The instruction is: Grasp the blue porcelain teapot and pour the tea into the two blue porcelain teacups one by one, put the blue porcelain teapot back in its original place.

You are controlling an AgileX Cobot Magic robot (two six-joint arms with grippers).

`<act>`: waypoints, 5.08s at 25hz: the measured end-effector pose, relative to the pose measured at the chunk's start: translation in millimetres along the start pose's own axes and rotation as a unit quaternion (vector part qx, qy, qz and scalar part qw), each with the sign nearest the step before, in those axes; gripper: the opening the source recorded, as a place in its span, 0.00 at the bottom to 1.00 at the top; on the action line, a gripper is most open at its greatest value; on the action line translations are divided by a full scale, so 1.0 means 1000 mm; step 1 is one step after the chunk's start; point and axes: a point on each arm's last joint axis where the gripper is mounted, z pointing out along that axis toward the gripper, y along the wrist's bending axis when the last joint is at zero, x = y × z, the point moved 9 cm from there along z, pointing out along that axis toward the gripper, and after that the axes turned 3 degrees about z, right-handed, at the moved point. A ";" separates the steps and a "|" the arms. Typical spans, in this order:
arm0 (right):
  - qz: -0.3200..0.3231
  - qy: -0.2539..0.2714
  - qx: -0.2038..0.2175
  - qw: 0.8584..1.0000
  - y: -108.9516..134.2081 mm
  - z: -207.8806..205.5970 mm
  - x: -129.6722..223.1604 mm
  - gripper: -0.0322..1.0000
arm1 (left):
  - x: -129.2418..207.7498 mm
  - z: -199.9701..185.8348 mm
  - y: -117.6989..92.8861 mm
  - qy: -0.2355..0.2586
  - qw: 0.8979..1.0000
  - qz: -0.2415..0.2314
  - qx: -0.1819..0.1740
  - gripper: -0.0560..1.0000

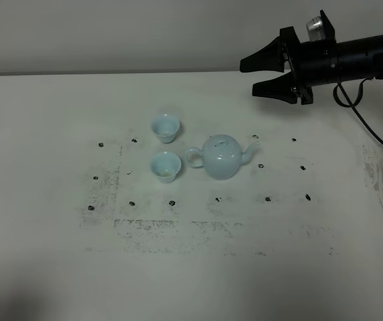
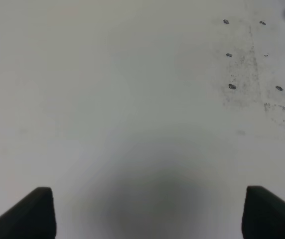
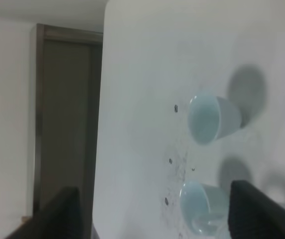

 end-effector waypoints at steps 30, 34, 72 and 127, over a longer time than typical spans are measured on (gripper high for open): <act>-0.221 0.095 0.341 0.909 0.066 0.035 0.047 0.60 | 0.000 0.000 0.000 0.000 1.000 0.000 0.000 0.74; -0.219 0.105 0.350 0.905 0.083 0.005 0.078 0.60 | 0.000 0.000 0.000 0.000 1.000 0.000 0.000 0.74; -0.117 0.067 0.362 0.922 0.013 0.153 0.083 0.60 | 0.000 0.000 0.000 0.000 1.000 0.000 0.000 0.74; -0.134 0.129 0.362 0.913 0.025 0.139 0.088 0.60 | 0.000 0.000 0.000 0.000 1.000 0.000 0.000 0.74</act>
